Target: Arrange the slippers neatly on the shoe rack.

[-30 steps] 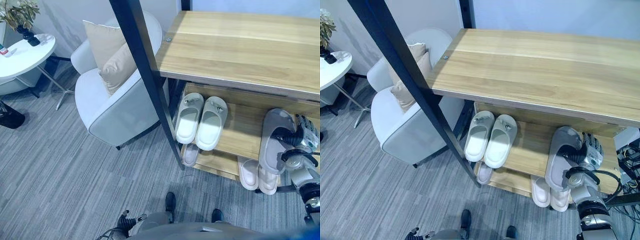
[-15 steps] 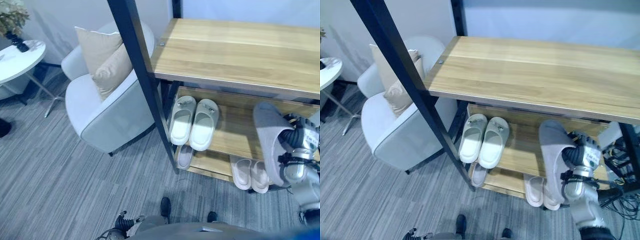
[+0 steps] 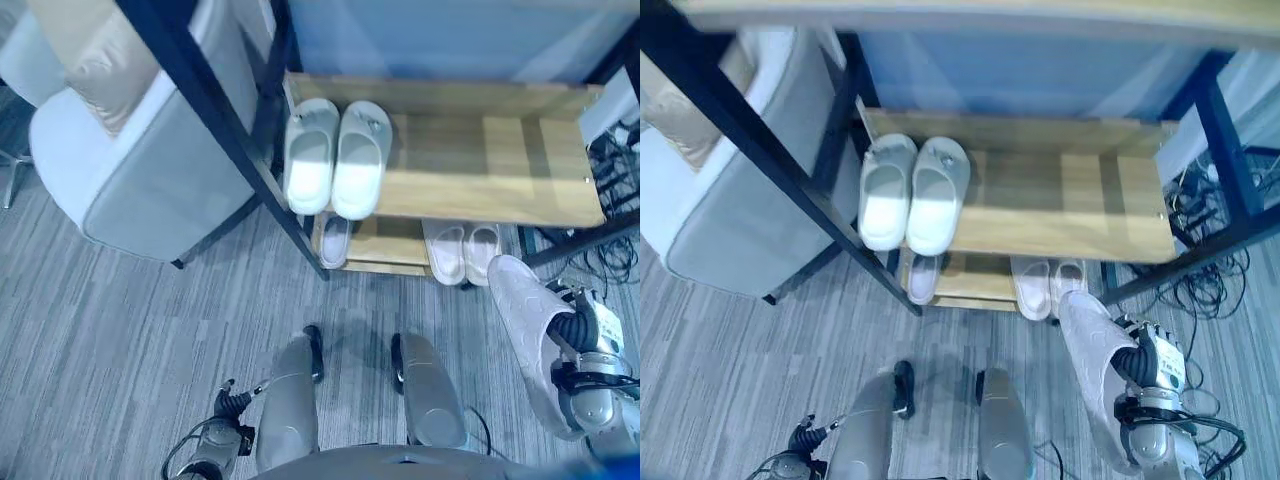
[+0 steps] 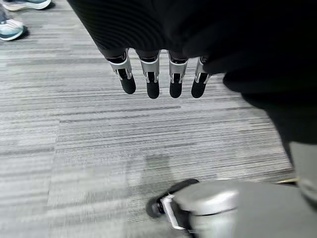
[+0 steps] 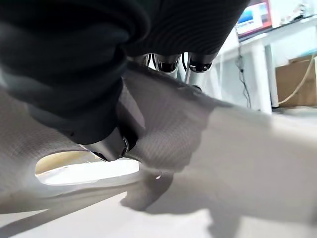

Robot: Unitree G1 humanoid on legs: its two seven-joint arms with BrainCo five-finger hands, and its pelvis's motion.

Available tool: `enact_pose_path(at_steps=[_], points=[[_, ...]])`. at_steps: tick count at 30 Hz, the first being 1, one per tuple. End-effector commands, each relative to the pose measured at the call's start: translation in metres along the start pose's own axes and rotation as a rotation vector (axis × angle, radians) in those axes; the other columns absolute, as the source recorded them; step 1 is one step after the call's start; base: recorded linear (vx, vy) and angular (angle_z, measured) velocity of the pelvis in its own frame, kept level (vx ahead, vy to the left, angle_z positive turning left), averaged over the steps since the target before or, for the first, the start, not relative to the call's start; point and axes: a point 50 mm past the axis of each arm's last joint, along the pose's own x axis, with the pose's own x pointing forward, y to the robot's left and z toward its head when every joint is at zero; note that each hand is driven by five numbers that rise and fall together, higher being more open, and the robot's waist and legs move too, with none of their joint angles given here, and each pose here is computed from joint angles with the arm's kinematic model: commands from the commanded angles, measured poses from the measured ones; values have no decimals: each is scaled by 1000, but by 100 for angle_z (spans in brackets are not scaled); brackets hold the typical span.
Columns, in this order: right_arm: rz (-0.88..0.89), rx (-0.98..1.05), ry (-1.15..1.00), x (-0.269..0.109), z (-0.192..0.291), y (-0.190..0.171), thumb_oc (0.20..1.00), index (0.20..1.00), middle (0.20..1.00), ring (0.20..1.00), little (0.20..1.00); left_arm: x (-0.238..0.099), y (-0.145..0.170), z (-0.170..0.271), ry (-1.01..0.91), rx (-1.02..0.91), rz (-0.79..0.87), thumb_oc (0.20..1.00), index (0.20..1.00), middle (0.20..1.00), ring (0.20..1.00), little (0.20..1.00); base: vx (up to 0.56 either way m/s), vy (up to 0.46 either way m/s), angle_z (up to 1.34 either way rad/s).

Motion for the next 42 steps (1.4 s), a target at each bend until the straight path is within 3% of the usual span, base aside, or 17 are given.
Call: enact_pose_path(at_steps=[1, 5, 11, 18, 31, 38, 42], points=[[-116, 108, -146, 24, 31, -22, 200, 200, 200, 200, 200, 1, 5, 3, -12, -80, 54, 1000, 1000, 1000, 1000, 1000, -171, -78, 5], [-193, 344, -369, 51, 88, -35, 200, 200, 200, 200, 200, 6, 19, 33, -123, -169, 139, 1000, 1000, 1000, 1000, 1000, -227, -55, -5], [-268, 509, -613, 76, 148, -59, 200, 200, 200, 200, 200, 9, 22, 44, -139, -201, 194, 1000, 1000, 1000, 1000, 1000, -36, 2, -6], [-486, 359, -867, 105, 206, -117, 200, 200, 200, 200, 200, 11, 29, 68, -207, -324, 232, 1000, 1000, 1000, 1000, 1000, 34, 48, 10], [-464, 450, -706, 184, 238, -160, 200, 200, 200, 200, 200, 11, 45, 67, -249, -323, 185, 1000, 1000, 1000, 1000, 1000, -1, 25, -4], [-397, 463, -666, 205, 275, -164, 200, 200, 200, 200, 200, 13, 45, 48, -162, -340, 182, 1000, 1000, 1000, 1000, 1000, 0, 26, 0], [-374, 430, -573, 219, 273, -160, 200, 200, 200, 200, 200, 12, 40, 44, -159, -285, 159, 1000, 1000, 1000, 1000, 1000, 14, 29, 2]])
